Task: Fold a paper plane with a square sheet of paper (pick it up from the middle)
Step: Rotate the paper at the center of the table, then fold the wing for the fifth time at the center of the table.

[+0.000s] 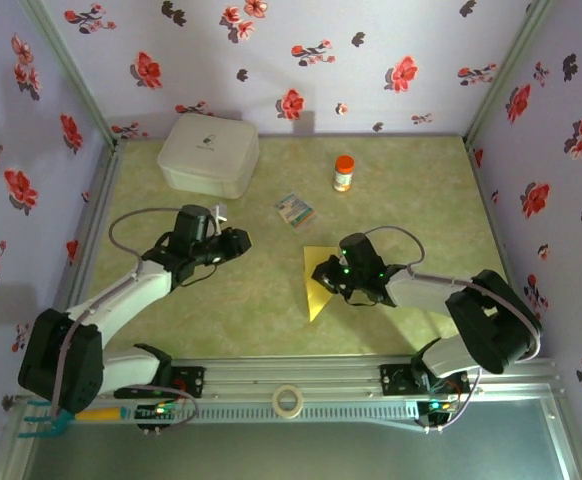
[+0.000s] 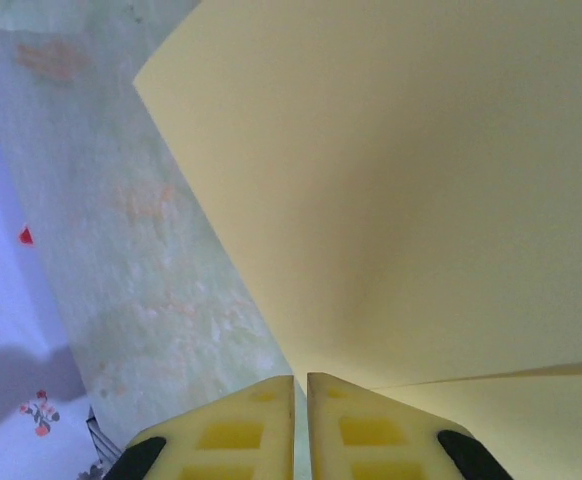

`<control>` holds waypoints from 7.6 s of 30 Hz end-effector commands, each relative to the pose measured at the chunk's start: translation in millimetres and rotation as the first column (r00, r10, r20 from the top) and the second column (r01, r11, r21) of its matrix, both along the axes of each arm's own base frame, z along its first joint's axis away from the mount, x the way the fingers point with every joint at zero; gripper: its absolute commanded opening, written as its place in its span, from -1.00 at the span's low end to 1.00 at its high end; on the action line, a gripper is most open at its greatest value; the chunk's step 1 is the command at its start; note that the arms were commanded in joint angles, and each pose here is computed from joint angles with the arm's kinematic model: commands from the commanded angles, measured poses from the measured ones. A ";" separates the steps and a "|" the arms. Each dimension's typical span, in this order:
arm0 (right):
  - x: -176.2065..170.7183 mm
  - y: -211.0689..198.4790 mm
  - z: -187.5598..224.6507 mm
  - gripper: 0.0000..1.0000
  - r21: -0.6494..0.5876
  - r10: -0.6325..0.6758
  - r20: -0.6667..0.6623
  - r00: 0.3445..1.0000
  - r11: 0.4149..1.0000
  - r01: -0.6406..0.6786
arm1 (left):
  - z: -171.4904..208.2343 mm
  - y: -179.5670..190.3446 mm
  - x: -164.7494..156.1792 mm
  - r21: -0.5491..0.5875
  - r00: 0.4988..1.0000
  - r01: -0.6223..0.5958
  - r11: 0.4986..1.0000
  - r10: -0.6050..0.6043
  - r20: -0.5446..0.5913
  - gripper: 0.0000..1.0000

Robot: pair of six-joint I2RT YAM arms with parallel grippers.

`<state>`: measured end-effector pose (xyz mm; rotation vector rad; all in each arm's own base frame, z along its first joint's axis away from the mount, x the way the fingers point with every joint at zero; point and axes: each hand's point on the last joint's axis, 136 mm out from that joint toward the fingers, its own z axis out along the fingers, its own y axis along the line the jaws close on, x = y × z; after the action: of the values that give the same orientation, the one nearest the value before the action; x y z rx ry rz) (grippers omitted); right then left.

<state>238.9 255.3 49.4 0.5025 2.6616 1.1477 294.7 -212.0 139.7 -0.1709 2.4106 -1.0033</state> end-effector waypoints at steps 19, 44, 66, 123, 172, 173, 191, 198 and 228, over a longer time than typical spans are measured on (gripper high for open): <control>-14.0 -4.7 -41.0 -0.92 0.063 -0.160 -0.128 0.979 0.984 0.169 | 0.8 -60.4 2.4 -0.066 0.991 0.127 0.990 -0.130 -0.041 -0.68; -7.9 -82.1 2.2 -0.78 -0.115 -0.175 0.073 0.982 0.976 0.183 | -7.3 -134.3 5.3 -0.121 0.952 0.279 0.953 -0.291 -0.096 -0.76; -8.3 -69.3 -13.0 -0.64 -0.066 -0.153 -0.014 0.988 0.986 0.152 | -68.5 -182.2 -9.1 -0.161 0.861 0.403 0.901 -0.433 -0.266 -0.80; 35.9 -33.4 3.7 -0.26 0.221 0.071 0.063 0.995 0.972 -0.083 | -135.9 -147.4 -13.7 -0.126 0.861 0.308 0.943 -0.333 -0.385 -0.91; 47.7 -52.9 -10.1 -0.98 0.167 -0.265 -0.115 0.957 0.945 0.282 | -96.9 -160.8 -90.5 0.606 0.777 0.503 0.616 -0.630 -0.005 -0.12; 47.3 -52.9 -10.3 -0.98 0.167 -0.264 -0.116 0.958 0.945 0.281 | -98.5 -159.6 -91.2 0.623 0.774 0.498 0.603 -0.633 -0.006 -0.11; 47.2 -52.1 -10.0 -0.98 0.170 -0.259 -0.121 0.958 0.946 0.277 | -106.3 -162.2 -94.0 0.836 0.742 0.361 0.413 -0.670 0.010 -0.32; 47.5 -51.4 -7.9 -0.98 0.174 -0.257 -0.117 0.959 0.946 0.275 | -110.2 -157.1 -92.2 0.856 0.746 0.349 0.381 -0.666 -0.009 -0.31; 46.1 -52.0 -10.5 -0.97 0.173 -0.258 -0.124 0.958 0.945 0.277 | -108.7 -161.0 -91.3 0.854 0.751 0.345 0.389 -0.660 -0.003 -0.63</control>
<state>281.6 201.1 34.1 0.9349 2.4840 1.3148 201.0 -373.4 33.4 1.0872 2.3364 -0.0078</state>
